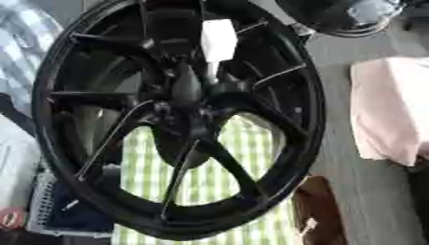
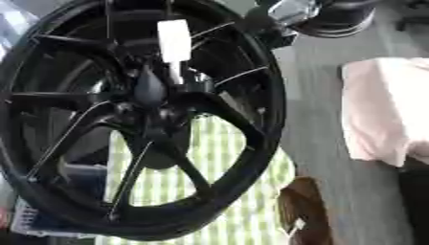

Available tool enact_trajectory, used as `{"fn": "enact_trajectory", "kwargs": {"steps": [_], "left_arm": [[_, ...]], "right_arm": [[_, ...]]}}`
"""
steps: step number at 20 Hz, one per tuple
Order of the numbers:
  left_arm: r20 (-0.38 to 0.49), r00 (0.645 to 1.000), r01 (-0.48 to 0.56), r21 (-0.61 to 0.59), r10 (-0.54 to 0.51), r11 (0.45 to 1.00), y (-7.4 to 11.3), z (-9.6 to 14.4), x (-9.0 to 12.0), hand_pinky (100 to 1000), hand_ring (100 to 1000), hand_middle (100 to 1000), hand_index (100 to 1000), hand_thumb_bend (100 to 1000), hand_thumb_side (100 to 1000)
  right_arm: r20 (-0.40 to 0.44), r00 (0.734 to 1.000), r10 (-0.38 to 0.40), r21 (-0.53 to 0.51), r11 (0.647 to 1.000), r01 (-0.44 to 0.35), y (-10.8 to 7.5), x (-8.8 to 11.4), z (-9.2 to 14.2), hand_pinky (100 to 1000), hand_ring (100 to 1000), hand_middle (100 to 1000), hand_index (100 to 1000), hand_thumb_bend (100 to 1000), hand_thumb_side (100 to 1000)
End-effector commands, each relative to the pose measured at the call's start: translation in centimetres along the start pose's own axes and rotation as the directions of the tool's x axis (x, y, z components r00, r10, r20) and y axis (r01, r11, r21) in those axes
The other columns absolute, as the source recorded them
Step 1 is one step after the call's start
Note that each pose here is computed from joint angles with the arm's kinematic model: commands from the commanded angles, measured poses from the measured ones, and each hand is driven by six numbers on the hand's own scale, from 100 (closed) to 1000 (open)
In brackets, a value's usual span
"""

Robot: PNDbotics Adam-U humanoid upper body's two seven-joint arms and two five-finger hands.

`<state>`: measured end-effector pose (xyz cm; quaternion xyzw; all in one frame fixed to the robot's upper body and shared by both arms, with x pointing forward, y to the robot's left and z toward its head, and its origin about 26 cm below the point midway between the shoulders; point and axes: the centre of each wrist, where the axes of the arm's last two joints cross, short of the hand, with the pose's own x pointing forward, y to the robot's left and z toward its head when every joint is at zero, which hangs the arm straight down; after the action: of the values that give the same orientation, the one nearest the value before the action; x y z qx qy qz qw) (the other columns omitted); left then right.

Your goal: Pull the pin out of the wheel hub.

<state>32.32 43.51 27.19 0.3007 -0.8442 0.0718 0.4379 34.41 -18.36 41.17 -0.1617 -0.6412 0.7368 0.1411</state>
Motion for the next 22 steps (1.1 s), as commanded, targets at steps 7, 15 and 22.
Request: {"fn": "enact_trajectory", "kwargs": {"steps": [7,15,22], "left_arm": [[0.052,0.998,0.031,0.002,-0.031,1.0,0.8,-1.0,1.7,819,748,697,838,100,768],[0.049,0.998,0.027,-0.006,-0.026,1.0,0.5,-1.0,1.7,819,743,696,838,100,771],[0.042,0.999,0.019,0.002,-0.019,1.0,0.5,-0.9,1.6,819,739,694,837,100,771]], "right_arm": [[0.007,1.0,-0.002,-0.012,1.0,0.002,-1.3,0.1,-1.3,890,844,804,864,466,449],[-0.025,0.999,-0.034,0.043,0.998,0.035,-0.3,-0.3,-3.4,897,870,841,894,519,456],[-0.065,0.997,-0.041,0.062,0.997,0.045,0.5,-0.5,-4.3,898,881,854,903,567,442]]}}
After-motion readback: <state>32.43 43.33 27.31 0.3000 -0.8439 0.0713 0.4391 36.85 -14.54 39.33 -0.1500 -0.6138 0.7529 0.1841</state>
